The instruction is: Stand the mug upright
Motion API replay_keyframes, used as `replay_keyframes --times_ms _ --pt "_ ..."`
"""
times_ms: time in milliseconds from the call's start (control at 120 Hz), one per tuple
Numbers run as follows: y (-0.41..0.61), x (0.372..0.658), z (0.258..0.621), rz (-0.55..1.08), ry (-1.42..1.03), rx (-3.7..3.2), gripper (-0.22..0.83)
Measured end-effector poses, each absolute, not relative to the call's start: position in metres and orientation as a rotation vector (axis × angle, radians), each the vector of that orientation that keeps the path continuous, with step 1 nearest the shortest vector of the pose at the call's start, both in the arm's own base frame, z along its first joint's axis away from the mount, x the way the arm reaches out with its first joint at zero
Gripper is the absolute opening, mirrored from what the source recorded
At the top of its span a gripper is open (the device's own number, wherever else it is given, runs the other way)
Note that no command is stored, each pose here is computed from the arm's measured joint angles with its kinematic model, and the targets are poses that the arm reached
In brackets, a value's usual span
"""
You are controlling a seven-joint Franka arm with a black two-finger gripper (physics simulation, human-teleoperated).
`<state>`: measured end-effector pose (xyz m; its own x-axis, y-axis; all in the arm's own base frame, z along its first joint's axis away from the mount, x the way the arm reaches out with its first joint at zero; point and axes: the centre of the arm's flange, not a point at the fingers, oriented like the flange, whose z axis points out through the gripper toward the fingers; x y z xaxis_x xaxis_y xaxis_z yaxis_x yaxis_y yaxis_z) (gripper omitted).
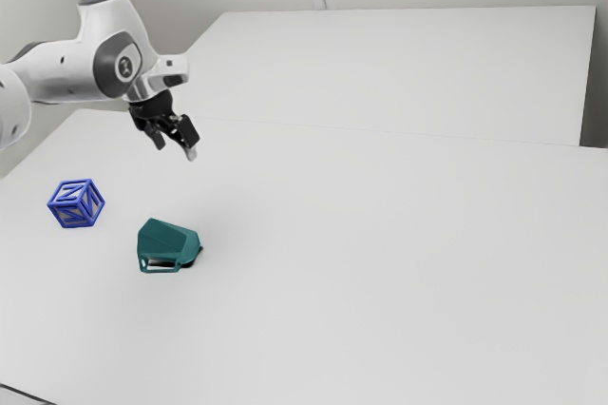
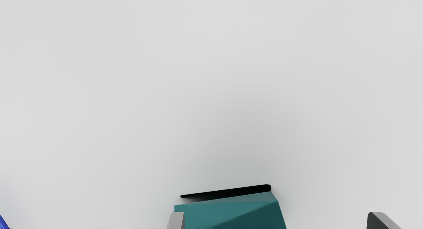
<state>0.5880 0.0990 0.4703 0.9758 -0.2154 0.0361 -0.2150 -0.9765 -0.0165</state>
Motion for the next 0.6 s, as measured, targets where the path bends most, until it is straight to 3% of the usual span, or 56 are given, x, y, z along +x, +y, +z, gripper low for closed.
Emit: replay_keyframes --times_ms 150,350,600 --pt "0.112 0.58 0.474 -0.083 0.302 -3.118 0.61" --pt "0.165 0.558 0.462 -0.077 0.073 -3.263 0.62" --pt "0.209 0.534 0.41 -0.01 -0.132 -3.462 0.62"
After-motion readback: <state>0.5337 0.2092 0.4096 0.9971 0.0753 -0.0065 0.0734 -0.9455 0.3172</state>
